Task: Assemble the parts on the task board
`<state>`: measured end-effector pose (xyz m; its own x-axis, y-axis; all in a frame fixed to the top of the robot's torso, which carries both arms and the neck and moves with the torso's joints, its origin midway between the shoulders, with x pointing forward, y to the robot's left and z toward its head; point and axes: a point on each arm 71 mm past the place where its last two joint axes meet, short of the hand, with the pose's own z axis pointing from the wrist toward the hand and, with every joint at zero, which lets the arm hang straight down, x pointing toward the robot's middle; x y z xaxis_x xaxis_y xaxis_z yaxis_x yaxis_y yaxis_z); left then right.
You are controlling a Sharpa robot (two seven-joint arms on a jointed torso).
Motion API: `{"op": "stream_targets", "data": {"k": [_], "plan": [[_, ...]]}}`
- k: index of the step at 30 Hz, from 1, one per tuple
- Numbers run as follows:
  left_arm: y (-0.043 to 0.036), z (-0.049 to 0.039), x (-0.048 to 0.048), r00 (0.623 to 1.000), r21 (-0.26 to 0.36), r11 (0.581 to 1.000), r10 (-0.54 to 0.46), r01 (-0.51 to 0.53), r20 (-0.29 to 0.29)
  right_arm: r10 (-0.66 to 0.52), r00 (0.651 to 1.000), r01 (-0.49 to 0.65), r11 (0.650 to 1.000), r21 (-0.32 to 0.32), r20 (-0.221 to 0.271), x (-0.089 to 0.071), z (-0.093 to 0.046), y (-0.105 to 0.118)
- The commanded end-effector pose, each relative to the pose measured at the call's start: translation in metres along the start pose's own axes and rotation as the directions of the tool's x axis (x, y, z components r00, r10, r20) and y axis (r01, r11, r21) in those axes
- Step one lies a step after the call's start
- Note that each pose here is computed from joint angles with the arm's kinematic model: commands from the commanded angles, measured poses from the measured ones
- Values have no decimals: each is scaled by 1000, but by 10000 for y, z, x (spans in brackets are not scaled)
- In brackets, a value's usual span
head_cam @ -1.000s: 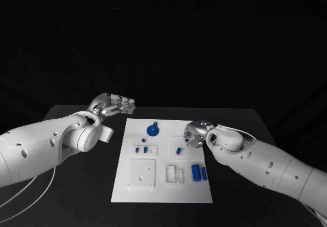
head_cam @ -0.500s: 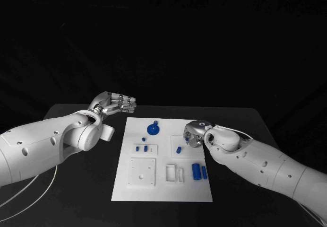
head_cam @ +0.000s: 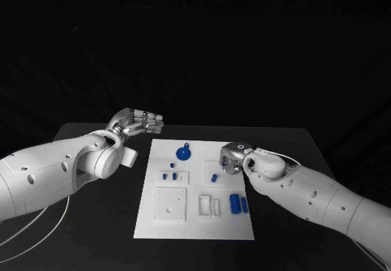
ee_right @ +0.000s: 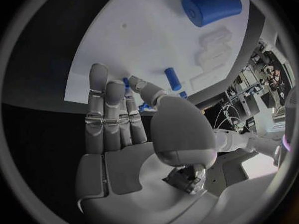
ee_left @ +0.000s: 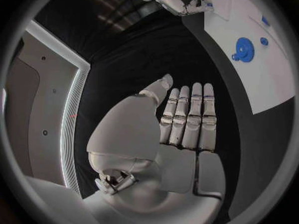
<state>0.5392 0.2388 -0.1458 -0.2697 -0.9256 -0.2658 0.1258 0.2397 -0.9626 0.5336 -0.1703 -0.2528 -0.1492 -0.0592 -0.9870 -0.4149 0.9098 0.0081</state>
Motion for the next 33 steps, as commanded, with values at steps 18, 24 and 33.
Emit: {"op": "stream_targets", "data": {"k": [18, 24, 33], "plan": [[-21, 14, 12, 1000, 7, 1000, -10, 10, -7, -51, 997, 51, 999, -6, 59, 58, -26, 96], [-16, 20, 1, 1000, 6, 1000, -8, 8, -3, -41, 993, 43, 999, -19, 111, -9, -62, 114], [-4, 29, -34, 1000, 4, 1000, -4, 4, 9, 25, 979, -17, 999, -41, 200, -293, -149, 80]]}}
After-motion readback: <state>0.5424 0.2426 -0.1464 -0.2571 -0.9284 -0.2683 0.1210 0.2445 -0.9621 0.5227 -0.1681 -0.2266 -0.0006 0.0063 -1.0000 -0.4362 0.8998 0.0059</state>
